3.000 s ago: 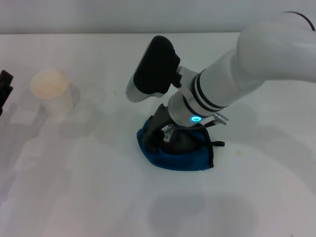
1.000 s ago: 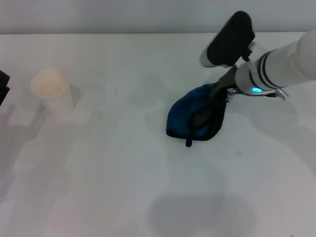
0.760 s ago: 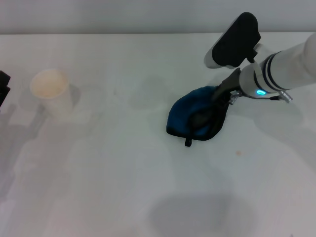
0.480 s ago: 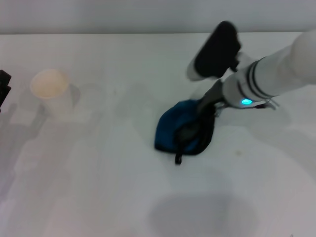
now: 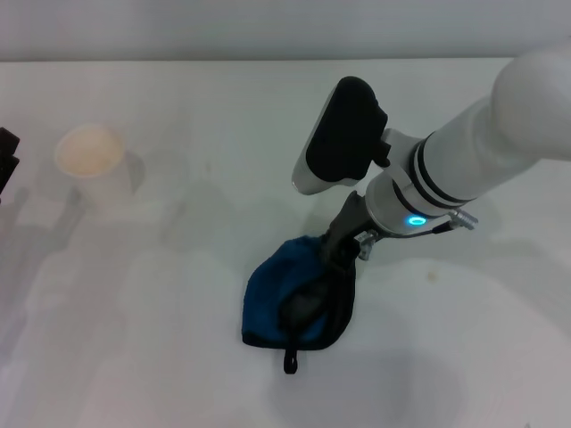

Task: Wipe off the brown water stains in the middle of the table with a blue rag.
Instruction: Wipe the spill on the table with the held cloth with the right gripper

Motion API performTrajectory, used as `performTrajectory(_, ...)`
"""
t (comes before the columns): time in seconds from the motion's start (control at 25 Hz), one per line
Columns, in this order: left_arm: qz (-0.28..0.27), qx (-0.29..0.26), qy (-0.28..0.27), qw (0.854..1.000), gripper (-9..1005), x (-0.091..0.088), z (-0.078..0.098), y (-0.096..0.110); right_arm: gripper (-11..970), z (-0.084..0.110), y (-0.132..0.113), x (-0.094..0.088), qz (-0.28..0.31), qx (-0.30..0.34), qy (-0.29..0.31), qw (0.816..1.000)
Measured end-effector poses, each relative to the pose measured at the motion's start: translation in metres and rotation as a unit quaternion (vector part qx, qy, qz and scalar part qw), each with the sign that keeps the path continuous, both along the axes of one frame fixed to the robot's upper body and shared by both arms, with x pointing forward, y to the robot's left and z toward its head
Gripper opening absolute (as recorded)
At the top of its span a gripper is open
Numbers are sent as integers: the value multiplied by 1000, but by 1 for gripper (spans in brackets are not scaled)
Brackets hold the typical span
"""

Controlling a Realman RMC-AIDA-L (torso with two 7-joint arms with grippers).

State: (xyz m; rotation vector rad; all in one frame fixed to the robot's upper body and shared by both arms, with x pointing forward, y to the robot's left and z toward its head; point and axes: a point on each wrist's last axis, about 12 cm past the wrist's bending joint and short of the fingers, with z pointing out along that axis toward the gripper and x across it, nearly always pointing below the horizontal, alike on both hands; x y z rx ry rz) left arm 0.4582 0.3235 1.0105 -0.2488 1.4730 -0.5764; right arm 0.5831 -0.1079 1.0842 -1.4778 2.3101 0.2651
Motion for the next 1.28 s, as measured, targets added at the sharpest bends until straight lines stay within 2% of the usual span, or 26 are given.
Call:
performTrajectory(0.2,-1,1,-2,1000,894,2,1,-1,34,-2,-16,6,-30,1,-4,1000)
performTrajectory(0.44,-2,3,-5,1000,895,3,2,0,34,1,-63,28,-99,-31,-41,994)
performTrajectory(0.6,-1,6,-10,1000,895,3,4,2,33,1,-85,38,-132,-52,-55,988)
performTrajectory(0.8,0,6,-11,1000,895,3,4,3,33,1,-101,50,-159,-57,-88,982)
performTrajectory(1.04,0,6,-10,1000,894,3,4,3,34,4,-94,57,-162,-37,-124,978)
performTrajectory(1.28,2,5,-8,1000,893,1,3,3,33,4,-63,52,-139,5,-117,983)
